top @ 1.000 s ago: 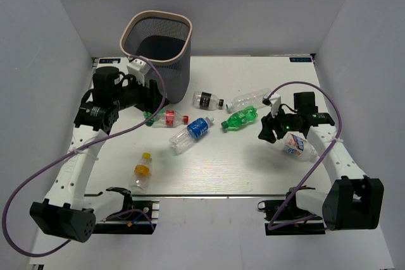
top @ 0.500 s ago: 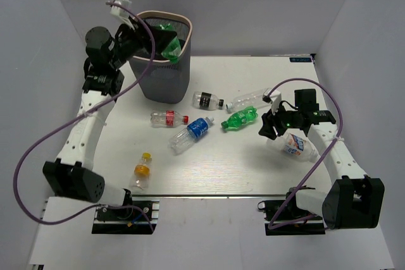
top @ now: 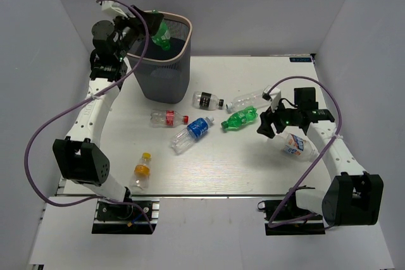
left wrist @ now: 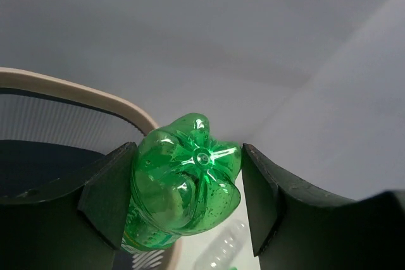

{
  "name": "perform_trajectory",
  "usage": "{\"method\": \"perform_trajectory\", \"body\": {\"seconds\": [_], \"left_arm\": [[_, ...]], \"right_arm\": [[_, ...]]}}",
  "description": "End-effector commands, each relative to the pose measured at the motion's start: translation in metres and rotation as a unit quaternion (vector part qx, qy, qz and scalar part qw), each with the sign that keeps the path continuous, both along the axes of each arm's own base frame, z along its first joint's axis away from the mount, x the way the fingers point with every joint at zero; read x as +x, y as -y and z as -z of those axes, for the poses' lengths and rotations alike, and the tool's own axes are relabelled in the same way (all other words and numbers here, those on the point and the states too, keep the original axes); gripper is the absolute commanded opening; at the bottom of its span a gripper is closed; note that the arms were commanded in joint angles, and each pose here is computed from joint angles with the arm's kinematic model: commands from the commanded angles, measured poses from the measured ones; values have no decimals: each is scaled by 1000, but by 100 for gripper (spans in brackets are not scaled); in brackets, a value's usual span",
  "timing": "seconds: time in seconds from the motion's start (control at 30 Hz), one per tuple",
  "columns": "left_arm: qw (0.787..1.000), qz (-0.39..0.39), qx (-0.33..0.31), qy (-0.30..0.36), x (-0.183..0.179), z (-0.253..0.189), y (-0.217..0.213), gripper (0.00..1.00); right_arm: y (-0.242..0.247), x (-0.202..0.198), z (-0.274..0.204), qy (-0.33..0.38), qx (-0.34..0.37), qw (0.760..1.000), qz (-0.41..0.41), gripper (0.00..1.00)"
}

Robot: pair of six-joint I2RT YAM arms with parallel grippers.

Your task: Put the plastic bottles in the bin

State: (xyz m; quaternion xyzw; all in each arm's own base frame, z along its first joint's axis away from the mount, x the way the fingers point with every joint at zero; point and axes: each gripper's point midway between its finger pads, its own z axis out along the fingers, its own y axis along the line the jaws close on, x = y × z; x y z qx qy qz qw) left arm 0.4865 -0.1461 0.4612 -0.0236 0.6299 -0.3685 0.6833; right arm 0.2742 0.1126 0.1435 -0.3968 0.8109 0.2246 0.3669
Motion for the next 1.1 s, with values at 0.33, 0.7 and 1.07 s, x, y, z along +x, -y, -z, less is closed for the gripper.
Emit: {"method": "perform_trajectory", "body": {"seconds": [0.33,0.7,1.07], "left_arm": [[989,-88,64,-101,8,51,-48,91],[975,-77,177,-111,-110,44,-57,99],[890,-35,161,-425,-218,235,-60,99]], "right_arm": [[-22,12,-1,32,3,992,-123,90],[-30,42,15,256,-123,894,-348,90],[-57,79,54,259,-162,866,-395,90]]}}
